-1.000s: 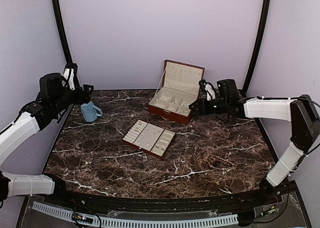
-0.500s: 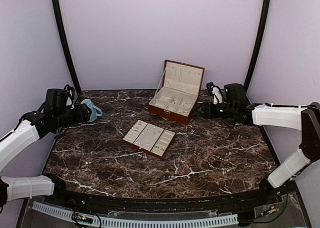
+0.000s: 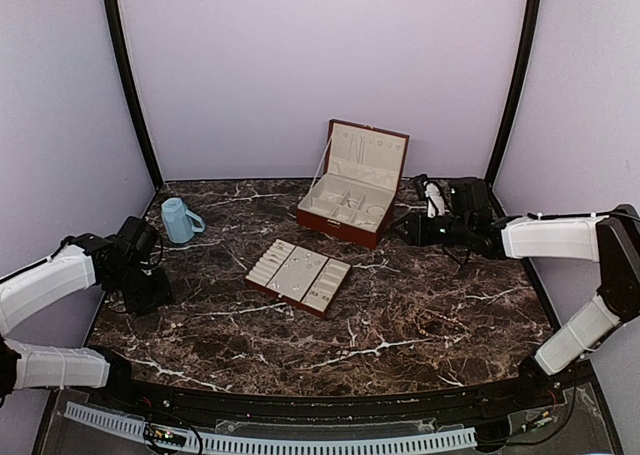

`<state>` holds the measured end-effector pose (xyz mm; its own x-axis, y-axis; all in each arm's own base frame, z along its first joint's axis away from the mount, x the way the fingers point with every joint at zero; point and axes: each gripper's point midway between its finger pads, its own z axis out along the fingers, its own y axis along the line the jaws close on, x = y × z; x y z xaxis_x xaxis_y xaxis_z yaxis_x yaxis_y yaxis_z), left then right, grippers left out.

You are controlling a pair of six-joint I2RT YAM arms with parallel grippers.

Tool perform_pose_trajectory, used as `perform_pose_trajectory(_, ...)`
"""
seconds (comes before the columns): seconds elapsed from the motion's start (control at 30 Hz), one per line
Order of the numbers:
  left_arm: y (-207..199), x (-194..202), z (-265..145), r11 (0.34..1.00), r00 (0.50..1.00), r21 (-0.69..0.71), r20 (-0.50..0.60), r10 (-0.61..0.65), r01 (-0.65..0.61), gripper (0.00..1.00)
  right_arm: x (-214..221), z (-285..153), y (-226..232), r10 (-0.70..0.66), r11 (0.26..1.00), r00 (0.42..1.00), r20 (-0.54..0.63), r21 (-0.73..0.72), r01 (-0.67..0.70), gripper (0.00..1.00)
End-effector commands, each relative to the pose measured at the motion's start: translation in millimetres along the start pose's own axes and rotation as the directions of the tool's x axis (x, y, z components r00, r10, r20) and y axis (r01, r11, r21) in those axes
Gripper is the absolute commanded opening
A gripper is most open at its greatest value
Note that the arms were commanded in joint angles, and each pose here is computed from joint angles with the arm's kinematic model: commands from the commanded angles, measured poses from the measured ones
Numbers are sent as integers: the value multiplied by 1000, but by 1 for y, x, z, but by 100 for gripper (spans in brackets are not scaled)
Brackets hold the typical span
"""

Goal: Organize the mixed jewelry
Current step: Place the bracelet in the bracelet compartment.

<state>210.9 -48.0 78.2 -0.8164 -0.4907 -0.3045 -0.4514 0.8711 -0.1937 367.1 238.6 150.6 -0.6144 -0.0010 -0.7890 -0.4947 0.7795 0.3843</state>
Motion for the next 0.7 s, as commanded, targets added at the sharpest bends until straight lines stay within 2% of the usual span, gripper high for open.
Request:
perform_pose_trajectory(0.0,19,32,11,993,984,-119,-176,-41,20,45,-13,-13,2,-8,1000,998,70,8,7,46)
perform_pose_trajectory(0.1,16,43,21,994,974,-101,-217,-56,35,43,-12,-17,0,-8,1000,997,75,19,6,46)
perform_pose_trajectory(0.2,16,51,27,994,966,-92,-247,-77,55,35,-10,-21,-2,-8,1000,997,79,31,5,46)
perform_pose_trajectory(0.37,22,42,28,990,977,-131,-197,-80,54,29,-9,-24,-4,-7,999,996,87,36,4,47)
perform_pose_trajectory(0.43,24,42,29,988,978,-143,-194,-82,54,28,-8,-25,-4,-6,999,996,86,38,2,47)
perform_pose_trajectory(0.67,26,41,33,986,978,-163,-194,-73,41,16,-2,-27,-8,3,999,997,80,47,-7,47)
